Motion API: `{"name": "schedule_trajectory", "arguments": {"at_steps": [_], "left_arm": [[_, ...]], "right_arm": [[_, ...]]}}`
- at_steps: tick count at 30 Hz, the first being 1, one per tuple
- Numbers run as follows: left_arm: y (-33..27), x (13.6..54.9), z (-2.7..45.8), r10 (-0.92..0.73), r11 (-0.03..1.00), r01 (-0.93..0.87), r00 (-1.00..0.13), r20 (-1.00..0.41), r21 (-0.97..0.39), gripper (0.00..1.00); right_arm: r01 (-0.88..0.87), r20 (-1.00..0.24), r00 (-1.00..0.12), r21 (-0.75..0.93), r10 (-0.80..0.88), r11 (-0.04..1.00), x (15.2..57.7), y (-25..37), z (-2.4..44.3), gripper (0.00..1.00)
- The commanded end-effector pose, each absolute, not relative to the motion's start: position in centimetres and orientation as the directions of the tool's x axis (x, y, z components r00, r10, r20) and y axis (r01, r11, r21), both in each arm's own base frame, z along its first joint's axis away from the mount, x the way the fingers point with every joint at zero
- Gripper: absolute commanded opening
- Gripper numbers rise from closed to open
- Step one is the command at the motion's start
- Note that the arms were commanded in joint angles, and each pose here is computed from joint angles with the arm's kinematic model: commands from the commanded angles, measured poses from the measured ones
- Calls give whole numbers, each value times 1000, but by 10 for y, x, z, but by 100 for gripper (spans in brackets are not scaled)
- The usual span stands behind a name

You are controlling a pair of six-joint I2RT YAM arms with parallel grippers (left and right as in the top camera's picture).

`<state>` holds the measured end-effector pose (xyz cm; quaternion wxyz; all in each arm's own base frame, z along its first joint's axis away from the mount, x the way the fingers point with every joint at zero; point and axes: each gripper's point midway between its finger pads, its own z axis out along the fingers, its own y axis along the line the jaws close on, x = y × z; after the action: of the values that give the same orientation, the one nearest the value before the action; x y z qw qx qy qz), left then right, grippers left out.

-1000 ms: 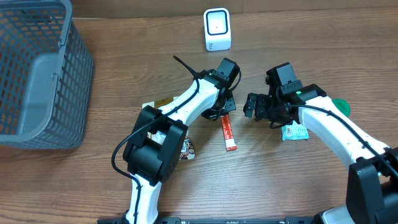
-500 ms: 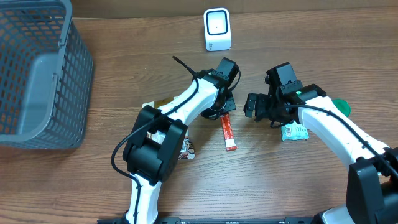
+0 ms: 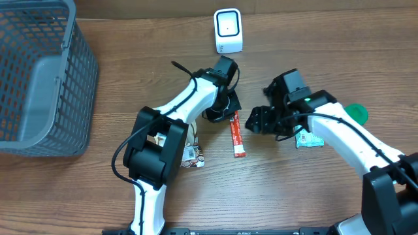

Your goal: Scan the item barcode

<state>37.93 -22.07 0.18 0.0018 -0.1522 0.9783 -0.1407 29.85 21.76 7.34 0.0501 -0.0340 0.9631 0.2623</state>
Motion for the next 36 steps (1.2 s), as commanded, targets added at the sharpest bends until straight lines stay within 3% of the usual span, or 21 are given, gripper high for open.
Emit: {"name": "schedule_trajectory", "arguments": {"at_steps": [1, 10, 18, 25, 29, 33, 36], "left_arm": [[-219, 368, -21, -248, 913, -276, -960, 127, -302, 4], [-218, 366, -21, -230, 919, -260, -964, 131, -296, 4], [-218, 366, -21, -230, 920, -259, -965, 129, -293, 4], [-217, 365, -22, -231, 922, -260, -964, 131, -286, 4], [-217, 364, -22, -224, 924, -253, -966, 132, -285, 4], [-220, 363, -22, -216, 926, -245, -968, 128, -287, 4], [-219, 363, -21, -217, 926, -247, -967, 131, -286, 4]], "right_arm": [[-103, -59, -995, 509, -85, 855, 278, 234, 56, 63], [53, 61, -998, 484, 26, 874, 271, 245, 14, 61], [67, 111, -994, 471, 16, 880, 260, 250, 1, 43], [91, 111, -993, 473, 43, 876, 252, 259, -8, 37], [85, 91, -995, 489, 46, 868, 254, 261, -11, 24], [83, 88, -995, 490, 45, 868, 255, 261, -10, 4], [80, 86, -995, 490, 43, 868, 256, 259, -10, 4]]}}
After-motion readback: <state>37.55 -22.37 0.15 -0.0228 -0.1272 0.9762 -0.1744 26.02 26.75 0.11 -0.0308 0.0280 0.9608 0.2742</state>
